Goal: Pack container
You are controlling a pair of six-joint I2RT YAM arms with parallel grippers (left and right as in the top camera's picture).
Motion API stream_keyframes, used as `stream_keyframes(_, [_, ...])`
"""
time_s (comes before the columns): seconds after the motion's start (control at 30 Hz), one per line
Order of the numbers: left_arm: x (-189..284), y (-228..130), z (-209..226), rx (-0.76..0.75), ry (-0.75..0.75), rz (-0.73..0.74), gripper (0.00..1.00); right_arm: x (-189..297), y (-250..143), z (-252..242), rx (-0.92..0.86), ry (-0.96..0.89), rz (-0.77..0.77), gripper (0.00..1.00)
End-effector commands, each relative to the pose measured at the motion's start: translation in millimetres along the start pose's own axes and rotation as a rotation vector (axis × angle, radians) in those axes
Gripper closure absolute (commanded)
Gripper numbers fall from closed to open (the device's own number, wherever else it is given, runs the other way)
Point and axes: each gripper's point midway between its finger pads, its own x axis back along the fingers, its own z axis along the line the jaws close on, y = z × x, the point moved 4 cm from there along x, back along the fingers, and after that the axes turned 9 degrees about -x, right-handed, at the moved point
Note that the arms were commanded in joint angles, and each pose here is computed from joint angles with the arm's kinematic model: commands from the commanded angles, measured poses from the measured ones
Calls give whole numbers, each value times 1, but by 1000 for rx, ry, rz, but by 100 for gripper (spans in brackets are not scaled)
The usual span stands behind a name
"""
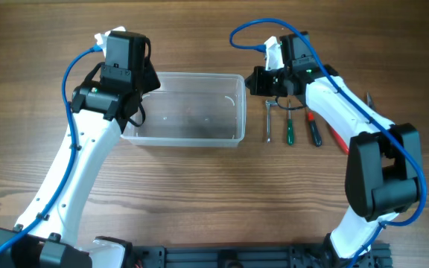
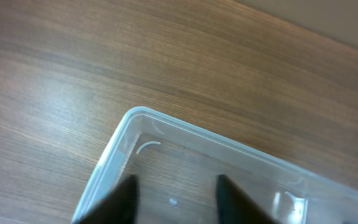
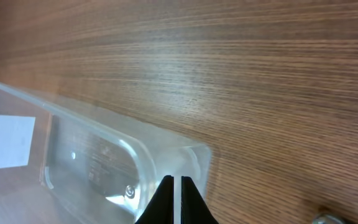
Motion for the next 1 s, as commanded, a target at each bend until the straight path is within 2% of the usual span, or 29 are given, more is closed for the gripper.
stream_keyframes(0.0, [5,8,7,1,28,-30,22,27,20,-34,-80,-79,-68,96])
stream_keyframes(0.03, [6,8,8,-18,37,-31,21,35,23,-40,-97,-95,-82,96])
stream_keyframes(0.07, [6,8,11,-68,56,-30,28,45,27,-50,-120,-116,-99,96])
stream_keyframes(0.1, [6,9,20,-112,114,-34,44,62,33,-64,-157,-136,-125,96])
stream_keyframes(0.17, [4,9,40,-108,211,-28,76,84,38,-81,-208,-158,-155,96])
stream_keyframes(0.23, [1,9,59,-85,271,-9,94,106,40,-98,-262,-183,-178,96])
stream_keyframes(0.4, [-15,5,116,18,366,71,96,140,36,-131,-372,-231,-200,96])
stream_keyframes(0.53, [-41,-16,140,31,321,216,96,149,31,-145,-422,-250,-195,96])
stream_keyframes(0.7, [-80,-50,142,-22,163,412,96,151,30,-147,-431,-253,-193,96])
stream_keyframes(0.9, [-110,-74,132,-127,21,516,96,151,30,-147,-431,-253,-193,96])
stream_keyframes(0.97, [-116,-80,127,-120,-21,542,96,151,30,-147,-431,-253,-193,96])
